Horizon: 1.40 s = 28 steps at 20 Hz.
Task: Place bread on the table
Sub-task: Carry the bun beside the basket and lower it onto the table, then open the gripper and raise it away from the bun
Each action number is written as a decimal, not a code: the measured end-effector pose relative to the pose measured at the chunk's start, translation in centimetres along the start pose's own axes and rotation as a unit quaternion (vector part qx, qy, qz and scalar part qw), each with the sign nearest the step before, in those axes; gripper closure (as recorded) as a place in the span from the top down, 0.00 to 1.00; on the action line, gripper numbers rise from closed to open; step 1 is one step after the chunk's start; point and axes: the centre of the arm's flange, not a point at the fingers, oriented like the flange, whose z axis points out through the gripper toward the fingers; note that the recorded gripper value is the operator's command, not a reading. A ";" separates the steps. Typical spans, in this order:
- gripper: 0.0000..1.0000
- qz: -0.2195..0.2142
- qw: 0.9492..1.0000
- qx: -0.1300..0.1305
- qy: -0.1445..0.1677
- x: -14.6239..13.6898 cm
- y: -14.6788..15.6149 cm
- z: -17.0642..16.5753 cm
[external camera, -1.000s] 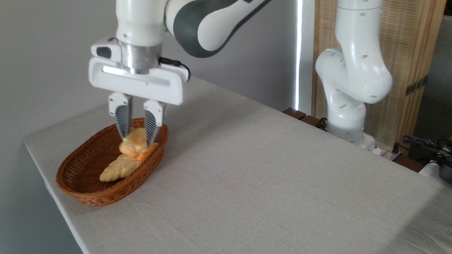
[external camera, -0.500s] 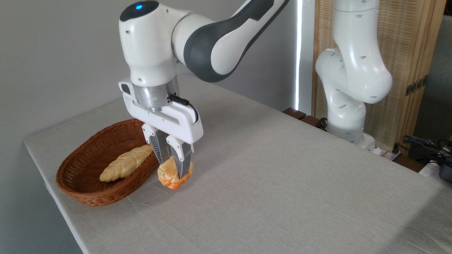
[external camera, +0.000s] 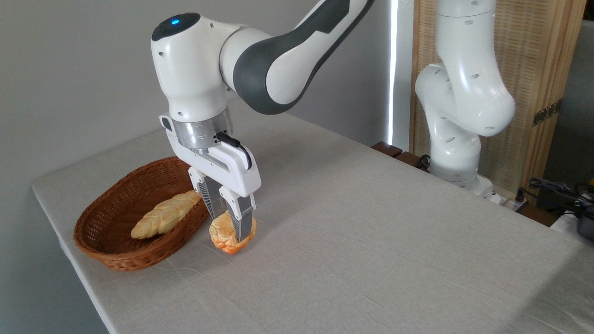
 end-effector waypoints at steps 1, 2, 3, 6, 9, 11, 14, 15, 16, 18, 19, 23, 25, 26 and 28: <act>1.00 0.000 1.000 0.000 0.000 0.0 0.0 0.0; 1.00 0.000 1.000 0.000 0.000 0.0 0.0 0.0; 1.00 0.000 1.000 0.000 0.000 0.0 0.0 0.0; 1.00 0.000 1.000 0.000 0.000 0.0 0.0 0.0; 1.00 0.000 1.000 0.001 0.002 0.0 0.0 -0.2; 1.00 0.000 1.000 0.002 0.003 0.0 0.0 -0.3; 1.00 0.000 1.000 0.004 0.008 0.1 0.0 -1.0; 1.00 0.000 1.000 0.007 0.014 0.1 -0.1 -1.6; 1.00 -0.001 1.000 0.011 0.022 0.1 -0.3 -2.5; 1.00 -0.002 0.999 0.020 0.040 0.1 -0.4 -5.0; 1.00 -0.001 0.999 0.019 0.042 -0.1 -0.3 -6.3; 1.00 0.003 0.999 0.011 0.035 -0.8 0.5 -12.2; 1.00 0.005 1.000 0.006 0.028 -1.1 0.8 -14.3; 1.00 0.006 1.000 0.004 0.025 -1.2 1.0 -15.2; 1.00 0.006 1.000 0.001 0.021 -1.4 1.1 -16.1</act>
